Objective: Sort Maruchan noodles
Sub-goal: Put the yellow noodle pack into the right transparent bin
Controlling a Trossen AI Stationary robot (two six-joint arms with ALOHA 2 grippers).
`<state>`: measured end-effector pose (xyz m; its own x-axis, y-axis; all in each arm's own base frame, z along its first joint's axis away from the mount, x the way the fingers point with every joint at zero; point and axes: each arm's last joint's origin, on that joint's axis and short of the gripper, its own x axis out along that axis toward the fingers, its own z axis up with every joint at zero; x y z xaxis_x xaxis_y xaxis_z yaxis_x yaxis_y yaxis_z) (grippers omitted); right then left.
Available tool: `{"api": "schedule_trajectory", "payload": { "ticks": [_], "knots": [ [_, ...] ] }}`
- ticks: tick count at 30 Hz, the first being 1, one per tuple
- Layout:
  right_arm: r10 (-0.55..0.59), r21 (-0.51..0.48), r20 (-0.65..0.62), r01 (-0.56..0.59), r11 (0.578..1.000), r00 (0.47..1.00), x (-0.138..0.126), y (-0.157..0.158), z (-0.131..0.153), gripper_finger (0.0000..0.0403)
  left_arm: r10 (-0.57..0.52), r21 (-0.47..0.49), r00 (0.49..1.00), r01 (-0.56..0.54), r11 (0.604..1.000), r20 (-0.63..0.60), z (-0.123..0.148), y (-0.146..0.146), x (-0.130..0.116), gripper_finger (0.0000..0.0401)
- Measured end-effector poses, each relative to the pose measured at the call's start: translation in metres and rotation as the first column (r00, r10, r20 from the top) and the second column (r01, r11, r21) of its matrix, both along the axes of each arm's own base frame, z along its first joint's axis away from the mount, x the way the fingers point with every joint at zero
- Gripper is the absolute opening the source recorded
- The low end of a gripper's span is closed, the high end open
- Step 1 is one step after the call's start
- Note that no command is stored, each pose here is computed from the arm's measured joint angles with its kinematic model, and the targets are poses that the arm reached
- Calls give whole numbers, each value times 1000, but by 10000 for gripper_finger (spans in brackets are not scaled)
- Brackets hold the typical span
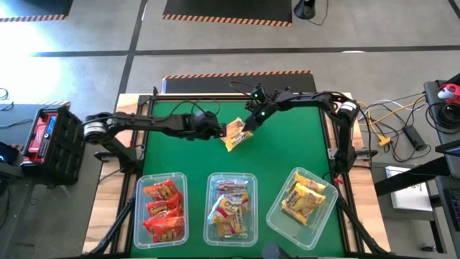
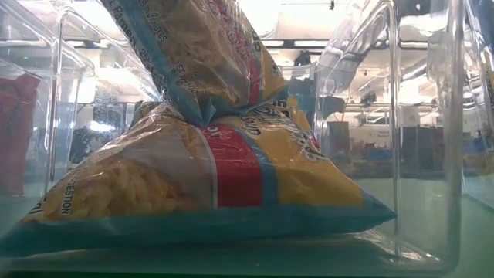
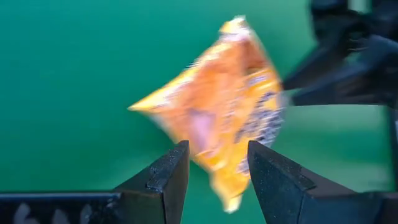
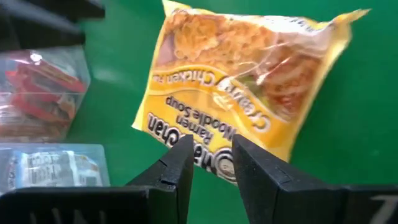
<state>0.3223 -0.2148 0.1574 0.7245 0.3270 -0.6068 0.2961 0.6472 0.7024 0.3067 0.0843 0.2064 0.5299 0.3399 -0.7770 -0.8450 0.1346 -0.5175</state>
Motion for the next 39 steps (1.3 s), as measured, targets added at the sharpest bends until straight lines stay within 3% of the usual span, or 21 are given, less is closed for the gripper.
{"api": "schedule_trajectory", "payload": {
  "ticks": [4, 12, 19, 23, 28, 39],
  "knots": [
    [1, -21, -4, -1, 1000, 1000, -1, -2, 0, 116, -31, 21, 996, 29, 999, 84, -15, 2, 21, 146],
    [-10, -37, -19, 10, 999, 1000, -2, -1, -1, 130, 7, -64, 1000, -5, 998, 22, -57, 4, 34, 146],
    [-28, -65, -44, 25, 998, 999, -3, -2, -1, 130, -12, -111, 1000, 10, 994, -20, -66, 1, 33, 146],
    [-13, -15, -20, 13, 1000, 1000, -6, -6, 2, 130, -12, -129, 997, 2, 992, -75, -69, -1, 28, 147],
    [3, 37, 27, -4, 999, 1000, -10, -13, 5, 130, -9, -127, 996, -3, 992, -88, -71, -1, 28, 146],
    [5, 30, 66, -7, 1000, 998, -10, -22, 13, 130, 5, -114, 992, -20, 993, -124, -75, 0, 25, 146]
  ]
}}
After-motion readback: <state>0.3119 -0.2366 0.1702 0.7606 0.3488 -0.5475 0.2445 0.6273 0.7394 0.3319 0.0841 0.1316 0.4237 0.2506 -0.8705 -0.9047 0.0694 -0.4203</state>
